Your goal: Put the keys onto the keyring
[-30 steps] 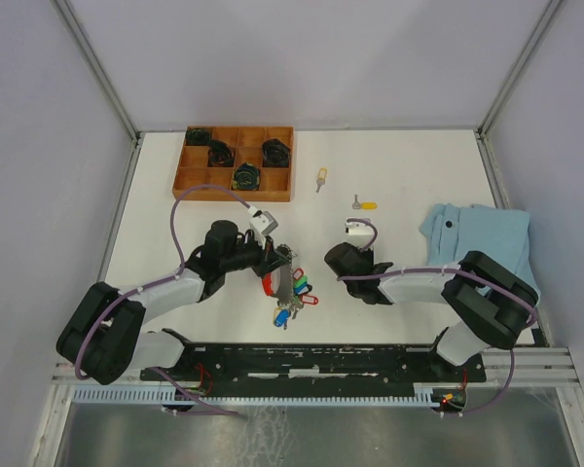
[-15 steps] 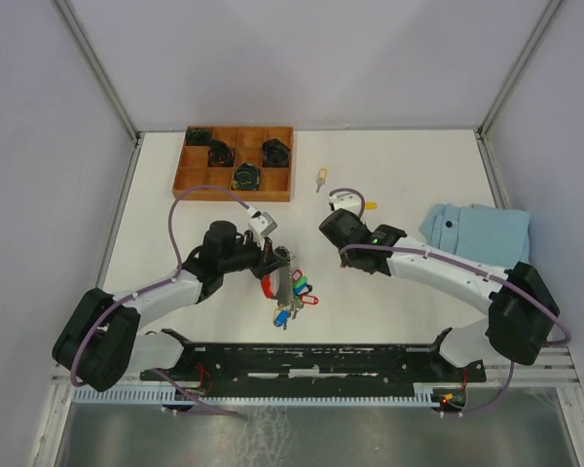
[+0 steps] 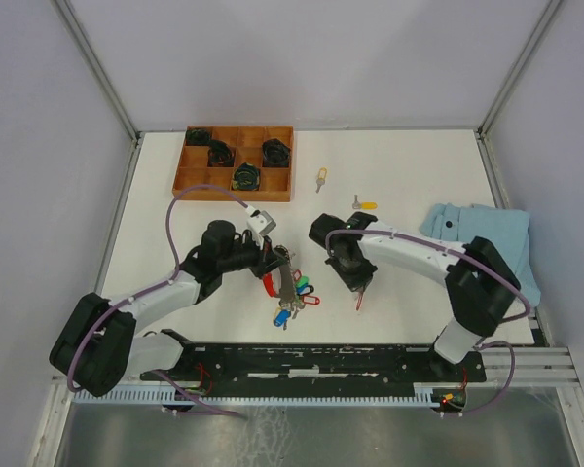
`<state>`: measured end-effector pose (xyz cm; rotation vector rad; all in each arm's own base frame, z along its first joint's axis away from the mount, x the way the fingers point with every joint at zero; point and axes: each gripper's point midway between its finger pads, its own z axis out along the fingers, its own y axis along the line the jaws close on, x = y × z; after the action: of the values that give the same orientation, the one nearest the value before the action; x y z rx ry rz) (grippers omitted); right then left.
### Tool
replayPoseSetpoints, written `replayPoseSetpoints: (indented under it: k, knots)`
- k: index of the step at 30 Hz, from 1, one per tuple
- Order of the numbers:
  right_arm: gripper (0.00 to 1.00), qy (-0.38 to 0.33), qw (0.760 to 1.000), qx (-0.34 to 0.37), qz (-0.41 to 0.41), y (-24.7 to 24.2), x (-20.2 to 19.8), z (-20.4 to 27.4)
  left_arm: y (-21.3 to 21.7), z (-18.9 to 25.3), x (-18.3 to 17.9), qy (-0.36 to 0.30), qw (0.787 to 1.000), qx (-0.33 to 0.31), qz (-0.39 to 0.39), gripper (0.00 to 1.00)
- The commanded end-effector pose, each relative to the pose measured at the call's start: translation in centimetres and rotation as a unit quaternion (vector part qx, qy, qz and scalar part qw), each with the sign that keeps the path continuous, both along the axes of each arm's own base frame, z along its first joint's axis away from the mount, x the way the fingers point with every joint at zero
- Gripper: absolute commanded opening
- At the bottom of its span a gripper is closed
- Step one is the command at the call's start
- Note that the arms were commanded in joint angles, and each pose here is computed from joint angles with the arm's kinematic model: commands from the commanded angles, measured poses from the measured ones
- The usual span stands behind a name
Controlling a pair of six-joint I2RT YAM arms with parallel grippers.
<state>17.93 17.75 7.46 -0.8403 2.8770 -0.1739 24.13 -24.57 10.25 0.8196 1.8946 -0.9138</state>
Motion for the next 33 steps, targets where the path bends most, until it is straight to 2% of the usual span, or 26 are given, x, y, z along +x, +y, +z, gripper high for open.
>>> replayPoseSetpoints:
  k: [1, 9, 12, 17, 22, 27, 33]
  knots:
    - [0.01, 0.032, 0.999, -0.002, 0.039, 1.8, 1.6, -1.5, -0.5, 3.1, 1.1, -0.068, 0.998, -0.013, -0.010, 0.03]
    - [0.02, 0.016, 0.998, 0.012, 0.059, 5.3, 5.8, -4.5, -0.8, 2.8, 1.2, -0.062, 0.998, -0.013, -0.014, 0.03]
    - [0.09, 0.000, 0.997, 0.026, 0.070, 6.1, 6.8, -4.4, -0.7, 2.8, 1.4, -0.065, 0.998, -0.015, -0.010, 0.03]
    - [0.26, -0.037, 0.995, 0.062, 0.071, 6.8, 7.5, -3.5, -0.7, 3.1, 2.0, -0.077, 0.997, -0.019, 0.001, 0.03]
    - [0.39, -0.070, 0.991, 0.097, 0.067, 6.2, 6.7, -2.1, -0.5, 2.9, 1.9, -0.077, 0.997, -0.021, 0.009, 0.03]
    - [0.43, -0.102, 0.986, 0.127, 0.041, 5.8, 6.3, -1.9, -0.4, 3.1, 1.9, -0.079, 0.996, -0.035, 0.021, 0.03]
    - [0.46, -0.106, 0.966, 0.234, -0.017, 6.2, 6.6, -1.5, -0.2, 3.3, 1.7, -0.087, 0.995, -0.048, 0.028, 0.03]
